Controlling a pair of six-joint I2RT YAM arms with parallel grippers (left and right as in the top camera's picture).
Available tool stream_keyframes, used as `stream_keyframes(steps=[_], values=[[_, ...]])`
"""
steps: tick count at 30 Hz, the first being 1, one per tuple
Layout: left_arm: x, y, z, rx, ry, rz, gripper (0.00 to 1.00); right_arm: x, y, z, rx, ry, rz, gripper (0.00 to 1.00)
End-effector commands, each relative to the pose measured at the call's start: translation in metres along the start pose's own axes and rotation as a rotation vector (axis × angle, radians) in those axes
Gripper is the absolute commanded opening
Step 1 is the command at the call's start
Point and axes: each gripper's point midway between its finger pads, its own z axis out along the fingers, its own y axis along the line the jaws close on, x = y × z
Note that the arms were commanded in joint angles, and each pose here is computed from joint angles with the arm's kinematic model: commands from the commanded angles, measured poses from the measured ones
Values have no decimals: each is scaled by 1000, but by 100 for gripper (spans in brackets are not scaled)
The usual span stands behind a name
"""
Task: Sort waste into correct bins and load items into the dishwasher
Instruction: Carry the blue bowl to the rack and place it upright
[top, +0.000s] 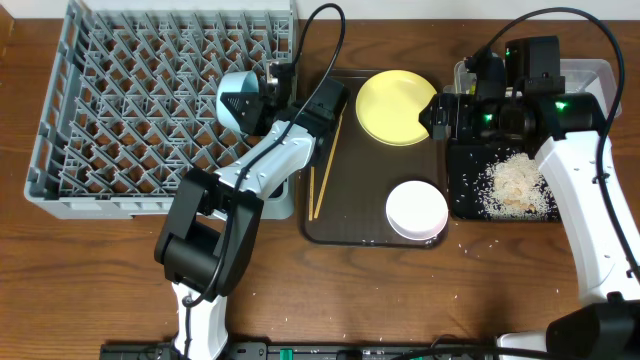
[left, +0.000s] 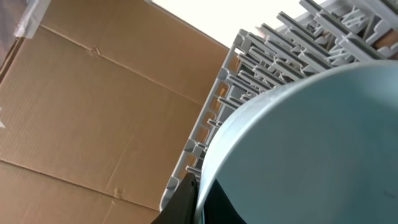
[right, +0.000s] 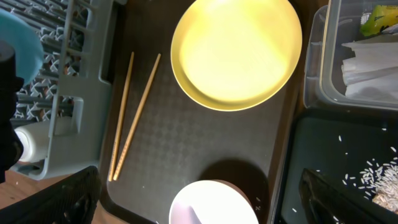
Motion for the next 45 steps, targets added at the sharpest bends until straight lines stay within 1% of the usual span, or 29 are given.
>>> stream_keyframes(steps=[1,4,7,10,11,12,13,15,16,20,22,23,27,28,30,32,34,38,41,45], values=[[6,-15,-6,60,2,40,7,-2,1,-5,-1,-13,5,99],[7,-24,-14,111,-2,56,8,-2,1,-5,-1,-13,5,99],[5,-26,-23,123,-20,63,9,-2,1,-5,-1,-13,5,99],[4,-28,-30,131,-34,74,16,-2,1,-5,-1,-13,5,99],[4,-28,-32,133,-37,78,17,-2,1,-5,-1,-13,5,99],[4,-28,-33,135,-40,83,23,-2,1,-5,-1,-13,5,99],[4,-29,-35,137,-44,89,31,-2,1,-5,-1,-13,5,99],[4,-29,-36,138,-45,89,42,-2,1,-5,-1,-13,5,99],[3,-29,-36,138,-45,89,44,-2,1,-5,-1,-13,5,99],[4,-30,-37,144,-45,91,61,-2,1,-5,-1,-13,5,99],[5,-35,-39,179,-38,92,66,-2,1,-5,-1,-13,5,99],[7,-43,-41,238,-25,91,67,-2,1,-5,-1,-13,5,99],[10,-60,-52,410,11,72,68,-2,1,-5,-1,-13,5,99],[8,-65,-60,508,27,47,68,-2,1,-5,-1,-13,5,99],[4,-67,-69,615,39,12,69,-2,1,-5,-1,-13,5,99],[-5,-65,-80,724,43,-38,72,-2,1,-5,-1,-13,5,99],[-15,-59,-89,808,36,-92,72,-2,1,-5,-1,-13,5,99],[-35,-39,-108,974,23,-211,73,-2,1,-5,-1,-13,5,99],[-45,-22,-122,1108,53,-339,73,-2,1,-5,-1,-13,5,99],[-52,-9,-153,1352,213,-554,73,-2,1,-5,-1,-13,5,99]])
